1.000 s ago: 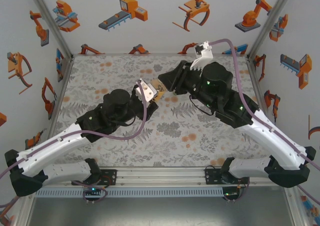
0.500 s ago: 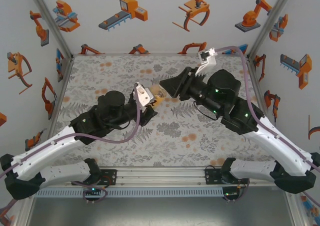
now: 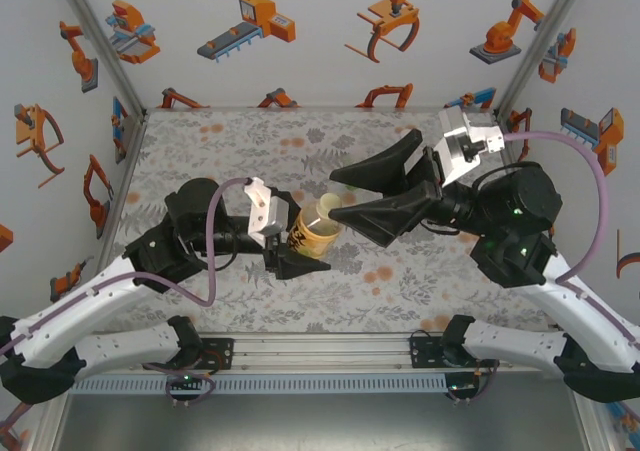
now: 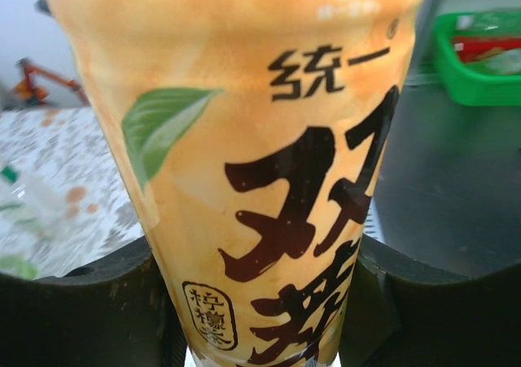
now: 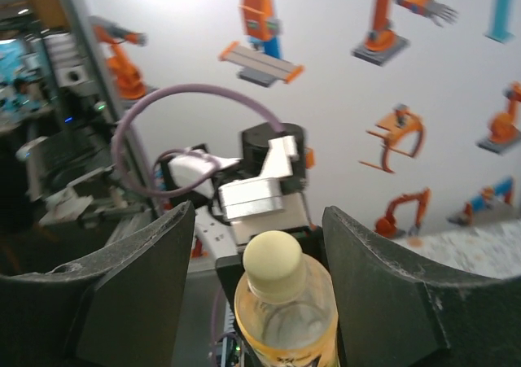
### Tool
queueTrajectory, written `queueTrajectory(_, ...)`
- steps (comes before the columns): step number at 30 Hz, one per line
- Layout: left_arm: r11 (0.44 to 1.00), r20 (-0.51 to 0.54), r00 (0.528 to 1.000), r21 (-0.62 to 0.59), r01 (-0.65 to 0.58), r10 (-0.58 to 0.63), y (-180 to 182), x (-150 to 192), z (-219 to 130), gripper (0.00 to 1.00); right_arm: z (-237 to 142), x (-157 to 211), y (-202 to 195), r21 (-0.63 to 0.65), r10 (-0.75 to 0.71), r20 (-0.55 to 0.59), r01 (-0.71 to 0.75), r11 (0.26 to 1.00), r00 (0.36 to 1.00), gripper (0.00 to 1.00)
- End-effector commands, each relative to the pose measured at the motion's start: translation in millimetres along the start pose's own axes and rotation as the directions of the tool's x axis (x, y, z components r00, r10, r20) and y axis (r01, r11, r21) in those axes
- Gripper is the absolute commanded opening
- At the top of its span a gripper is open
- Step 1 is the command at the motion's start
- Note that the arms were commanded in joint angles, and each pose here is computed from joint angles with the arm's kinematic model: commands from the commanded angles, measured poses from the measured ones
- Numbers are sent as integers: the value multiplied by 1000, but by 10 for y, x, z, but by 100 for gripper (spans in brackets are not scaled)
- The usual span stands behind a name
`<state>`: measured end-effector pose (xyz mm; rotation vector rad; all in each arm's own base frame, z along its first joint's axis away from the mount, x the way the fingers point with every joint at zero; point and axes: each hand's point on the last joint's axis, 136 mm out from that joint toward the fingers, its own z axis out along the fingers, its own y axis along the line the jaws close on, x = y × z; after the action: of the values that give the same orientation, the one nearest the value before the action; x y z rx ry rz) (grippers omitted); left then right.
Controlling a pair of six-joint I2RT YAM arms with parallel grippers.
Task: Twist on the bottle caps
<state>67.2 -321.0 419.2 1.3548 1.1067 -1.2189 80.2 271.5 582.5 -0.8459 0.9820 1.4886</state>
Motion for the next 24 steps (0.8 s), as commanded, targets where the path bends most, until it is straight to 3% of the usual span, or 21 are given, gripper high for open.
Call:
queueTrajectory(1, 985, 85, 996, 170, -23, 8, -269, -341, -43, 0, 47, -58, 394, -245, -68, 4, 67, 967, 998, 60)
queueTrajectory(5, 975, 82, 997, 222, -7, -11, -320, -364, -15, 0, 106, 28, 451, -325, -47, -34, 33, 945, 998, 59)
queueTrajectory(14, 967, 73, 997, 254, 4, -24, -355, -334, 8, 0, 120, 17, 478, -354, -42, -22, 31, 935, 999, 46)
queueTrajectory(19, 966, 76, 997, 259, 2, -22, -366, -331, 4, 0, 115, -25, 508, -371, -29, -7, 25, 928, 1000, 45)
queueTrajectory(24, 965, 72, 997, 262, 5, -24, -363, -324, 12, 0, 124, -36, 510, -375, -22, -8, 17, 927, 1000, 35)
